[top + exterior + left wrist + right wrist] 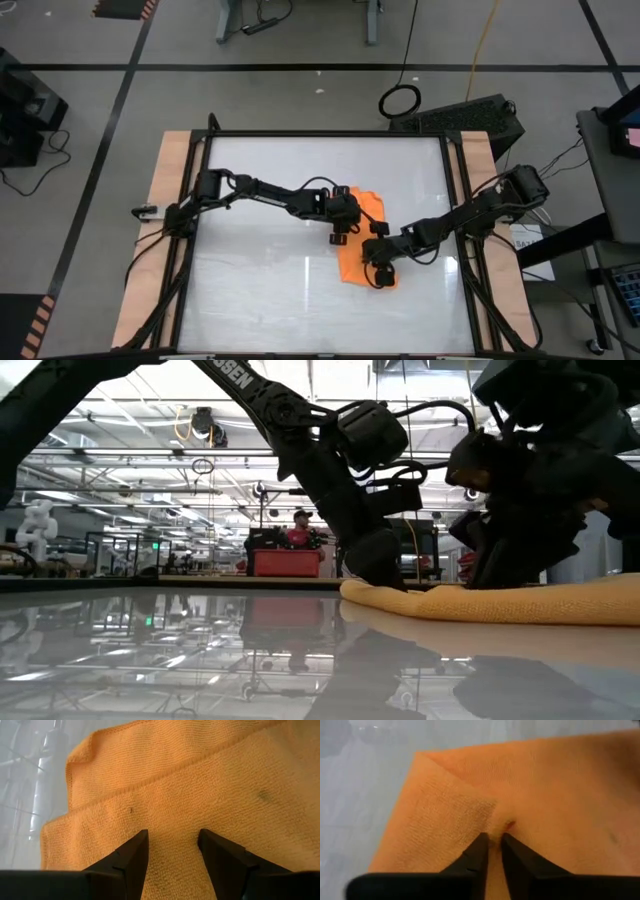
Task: Roll towel
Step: Fold the orange towel
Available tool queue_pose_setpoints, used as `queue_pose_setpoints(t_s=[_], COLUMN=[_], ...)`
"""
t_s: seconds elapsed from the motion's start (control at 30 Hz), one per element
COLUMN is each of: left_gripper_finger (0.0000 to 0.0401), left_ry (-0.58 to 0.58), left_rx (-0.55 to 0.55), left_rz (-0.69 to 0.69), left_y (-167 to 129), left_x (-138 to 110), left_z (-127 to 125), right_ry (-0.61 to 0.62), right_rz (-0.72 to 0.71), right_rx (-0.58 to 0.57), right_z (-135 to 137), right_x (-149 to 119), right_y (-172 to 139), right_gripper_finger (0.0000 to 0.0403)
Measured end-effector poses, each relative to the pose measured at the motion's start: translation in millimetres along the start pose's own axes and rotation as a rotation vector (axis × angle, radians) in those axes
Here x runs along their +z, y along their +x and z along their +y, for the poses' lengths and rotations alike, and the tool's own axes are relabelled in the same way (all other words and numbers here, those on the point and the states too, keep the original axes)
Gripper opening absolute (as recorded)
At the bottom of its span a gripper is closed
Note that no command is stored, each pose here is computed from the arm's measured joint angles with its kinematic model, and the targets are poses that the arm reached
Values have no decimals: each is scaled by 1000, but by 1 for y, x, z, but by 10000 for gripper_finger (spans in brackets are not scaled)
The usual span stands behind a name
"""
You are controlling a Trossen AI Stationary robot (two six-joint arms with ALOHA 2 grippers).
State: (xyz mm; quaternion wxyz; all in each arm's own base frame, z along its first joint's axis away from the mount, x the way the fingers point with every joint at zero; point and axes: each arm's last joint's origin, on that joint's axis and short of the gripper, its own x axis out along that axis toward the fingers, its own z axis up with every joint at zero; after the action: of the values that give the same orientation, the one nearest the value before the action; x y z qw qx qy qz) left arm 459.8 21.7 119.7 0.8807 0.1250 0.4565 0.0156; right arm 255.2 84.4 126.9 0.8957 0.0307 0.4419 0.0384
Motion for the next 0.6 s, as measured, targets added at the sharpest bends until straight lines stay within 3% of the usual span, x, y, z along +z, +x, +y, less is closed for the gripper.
queue_pose_setpoints(t_s=[0.1, 0.43, 0.6], left_gripper_finger=[187, 187, 187], left_ry=[-3, -19, -35], left_rx=[7, 67, 100], left_rz=[3, 24, 32], left_y=[0, 2, 3], left_x=[-1, -6, -11], left_z=[2, 23, 37], right_ry=[-26, -83, -107], right_rz=[-20, -56, -72], right_rx=[12, 78, 201], right_z=[5, 32, 54], right_x=[4, 19, 26], right_y=[-3, -10, -18], right_gripper_finger=[7, 1, 1])
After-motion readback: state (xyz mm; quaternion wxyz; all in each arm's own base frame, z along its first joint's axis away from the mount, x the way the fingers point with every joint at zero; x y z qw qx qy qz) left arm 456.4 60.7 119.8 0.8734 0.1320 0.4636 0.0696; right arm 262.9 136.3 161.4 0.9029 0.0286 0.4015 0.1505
